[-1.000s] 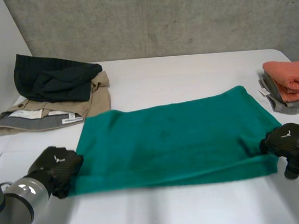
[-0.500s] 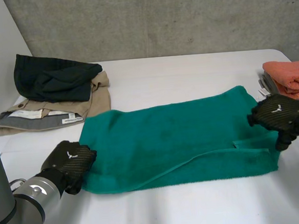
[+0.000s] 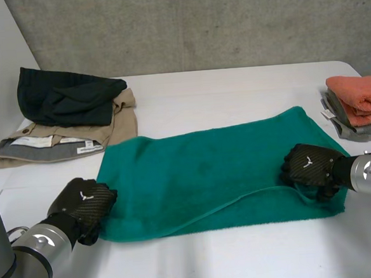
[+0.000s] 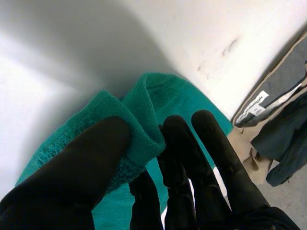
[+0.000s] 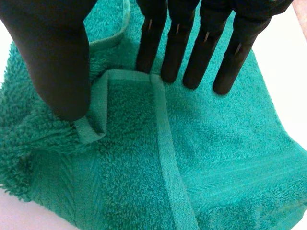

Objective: Fold the laundry.

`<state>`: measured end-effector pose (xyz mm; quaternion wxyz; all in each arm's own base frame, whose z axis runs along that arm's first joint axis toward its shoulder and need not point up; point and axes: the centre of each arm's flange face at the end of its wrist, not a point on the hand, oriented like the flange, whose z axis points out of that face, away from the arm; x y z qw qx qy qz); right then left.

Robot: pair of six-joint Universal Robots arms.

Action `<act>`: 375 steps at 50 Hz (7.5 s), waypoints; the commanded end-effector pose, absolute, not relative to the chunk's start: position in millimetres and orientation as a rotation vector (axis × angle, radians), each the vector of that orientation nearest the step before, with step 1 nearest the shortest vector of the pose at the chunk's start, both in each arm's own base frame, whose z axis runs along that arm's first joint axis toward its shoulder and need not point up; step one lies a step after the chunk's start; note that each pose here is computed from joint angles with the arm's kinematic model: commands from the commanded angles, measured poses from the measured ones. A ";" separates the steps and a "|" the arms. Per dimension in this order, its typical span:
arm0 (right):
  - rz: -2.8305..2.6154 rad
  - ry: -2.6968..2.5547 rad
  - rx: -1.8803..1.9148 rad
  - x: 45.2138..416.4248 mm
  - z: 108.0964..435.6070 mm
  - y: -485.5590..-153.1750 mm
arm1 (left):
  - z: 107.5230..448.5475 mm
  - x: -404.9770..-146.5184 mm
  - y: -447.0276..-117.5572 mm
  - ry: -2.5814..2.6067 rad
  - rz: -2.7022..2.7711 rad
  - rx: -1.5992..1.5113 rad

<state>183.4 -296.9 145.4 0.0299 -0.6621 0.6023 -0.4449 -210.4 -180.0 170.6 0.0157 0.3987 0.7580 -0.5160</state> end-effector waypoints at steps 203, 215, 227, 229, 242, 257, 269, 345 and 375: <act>-1.755 2.261 -1.081 250.8 126.4 -284.1 | 110.4 -382.2 -291.8 2.193 -2.020 1.374; -1.817 2.279 -1.176 240.7 131.4 -293.7 | 150.8 -350.6 -258.4 2.216 -1.879 1.198; -2.219 1.977 -1.739 274.8 176.6 -302.8 | 203.6 -322.7 -229.9 2.181 -1.967 1.142; -2.254 1.793 -1.765 303.6 183.8 -286.6 | 206.8 -317.9 -231.2 2.181 -1.968 1.122; -1.911 1.336 -1.957 389.0 121.9 -192.8 | 212.9 -277.6 -257.4 2.174 -1.947 0.937; -1.846 1.808 -0.820 324.3 230.0 -260.0 | 252.9 -318.8 -273.5 2.099 -2.376 0.895; -1.602 2.158 -0.779 314.8 186.2 -300.2 | 167.4 -383.9 -267.4 2.466 -2.167 1.281; -1.920 1.904 -1.296 363.7 105.0 -231.9 | 278.2 -361.6 -222.7 2.368 -2.335 1.831; -2.784 1.623 -0.624 214.8 305.6 -430.3 | 341.6 -354.4 -217.3 2.130 -2.637 1.738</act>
